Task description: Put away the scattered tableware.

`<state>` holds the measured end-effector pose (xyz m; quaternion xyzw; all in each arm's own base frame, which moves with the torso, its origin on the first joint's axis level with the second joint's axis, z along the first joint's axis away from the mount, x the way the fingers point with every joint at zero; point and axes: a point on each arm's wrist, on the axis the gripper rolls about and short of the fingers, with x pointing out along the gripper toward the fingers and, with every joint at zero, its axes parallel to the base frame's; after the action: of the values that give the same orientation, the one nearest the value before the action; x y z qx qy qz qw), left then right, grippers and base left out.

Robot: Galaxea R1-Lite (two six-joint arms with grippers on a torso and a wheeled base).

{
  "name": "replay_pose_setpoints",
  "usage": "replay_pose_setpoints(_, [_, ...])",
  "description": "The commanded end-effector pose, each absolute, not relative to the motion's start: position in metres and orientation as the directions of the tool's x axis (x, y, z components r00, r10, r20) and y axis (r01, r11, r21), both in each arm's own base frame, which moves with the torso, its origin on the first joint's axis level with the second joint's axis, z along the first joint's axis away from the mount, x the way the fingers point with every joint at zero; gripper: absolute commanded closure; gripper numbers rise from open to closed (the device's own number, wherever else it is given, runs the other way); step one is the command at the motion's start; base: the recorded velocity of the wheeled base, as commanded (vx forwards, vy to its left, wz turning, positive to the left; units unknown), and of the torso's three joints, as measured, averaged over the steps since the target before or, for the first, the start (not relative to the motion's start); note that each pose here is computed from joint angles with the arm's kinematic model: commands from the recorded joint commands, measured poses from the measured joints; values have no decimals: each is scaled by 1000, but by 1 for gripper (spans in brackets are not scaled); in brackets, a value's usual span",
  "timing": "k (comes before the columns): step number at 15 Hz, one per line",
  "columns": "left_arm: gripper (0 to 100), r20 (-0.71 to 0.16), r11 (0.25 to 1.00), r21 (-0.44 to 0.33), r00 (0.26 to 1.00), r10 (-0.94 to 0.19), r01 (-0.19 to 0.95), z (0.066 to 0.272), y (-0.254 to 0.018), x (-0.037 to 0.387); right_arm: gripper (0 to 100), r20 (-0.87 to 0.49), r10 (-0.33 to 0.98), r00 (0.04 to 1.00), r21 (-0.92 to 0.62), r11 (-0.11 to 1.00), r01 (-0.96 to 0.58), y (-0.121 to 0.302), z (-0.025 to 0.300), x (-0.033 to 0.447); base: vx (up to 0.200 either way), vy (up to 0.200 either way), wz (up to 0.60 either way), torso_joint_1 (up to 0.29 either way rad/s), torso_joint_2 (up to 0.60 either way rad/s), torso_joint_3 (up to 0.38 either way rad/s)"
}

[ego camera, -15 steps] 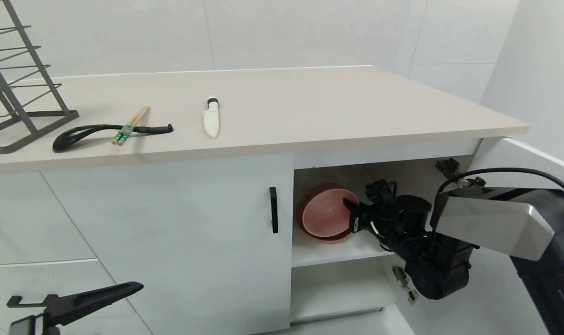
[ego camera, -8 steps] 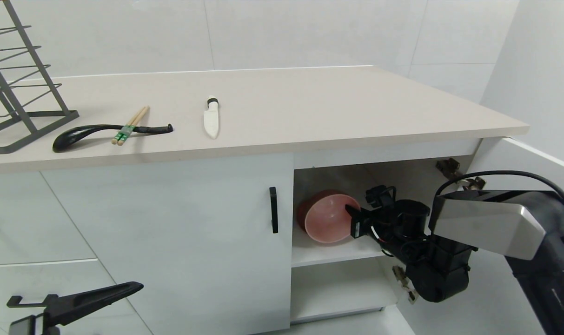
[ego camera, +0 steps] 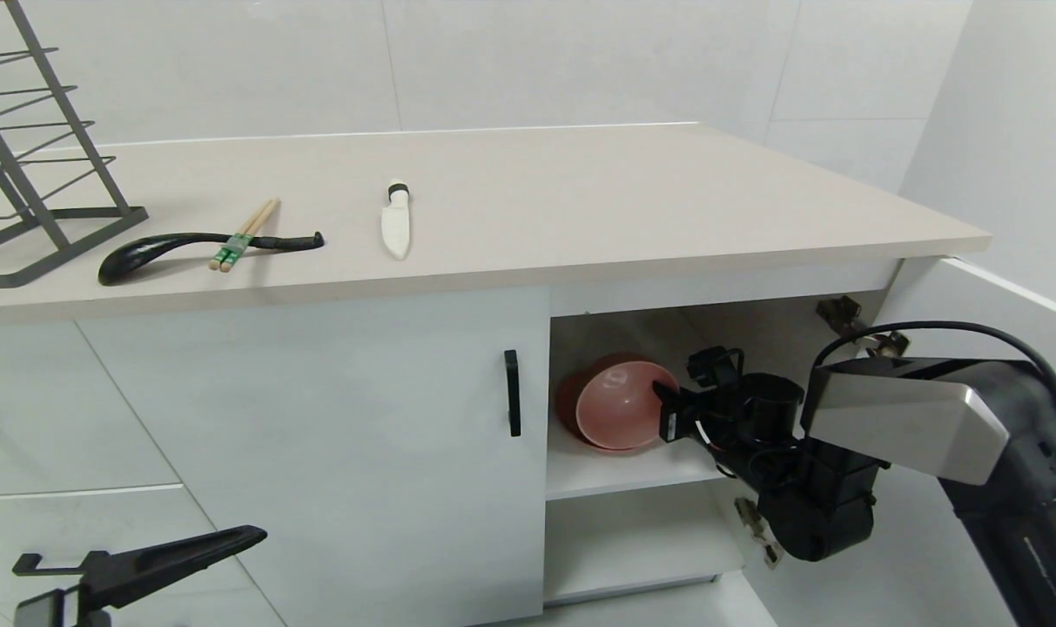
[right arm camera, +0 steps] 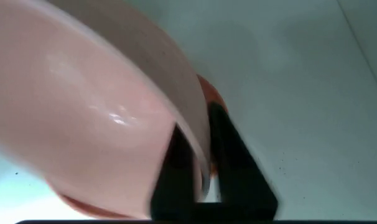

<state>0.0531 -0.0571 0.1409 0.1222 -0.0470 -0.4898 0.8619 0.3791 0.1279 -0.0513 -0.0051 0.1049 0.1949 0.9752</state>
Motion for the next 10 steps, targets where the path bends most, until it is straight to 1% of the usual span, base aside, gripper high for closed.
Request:
replay_pose_setpoints(1, [0, -40, 490, 257, 516, -856, 833, 141, -57, 53, 0, -213, 378, 901, 31, 924, -381, 128, -55, 379, 0, 0, 0, 0, 0, 0])
replay_pose_setpoints(8, [0, -40, 490, 257, 516, -856, 833, 141, -57, 53, 0, -199, 393, 898, 20, 917, -397, 132, -52, 379, 0, 0, 0, 0, 0, 0])
replay_pose_setpoints(10, [0, -40, 489, 257, 515, -856, 834, 141, -57, 53, 0, -164, 401, 901, 18, 915, -403, 133, -39, 380, 0, 0, 0, 0, 0, 0])
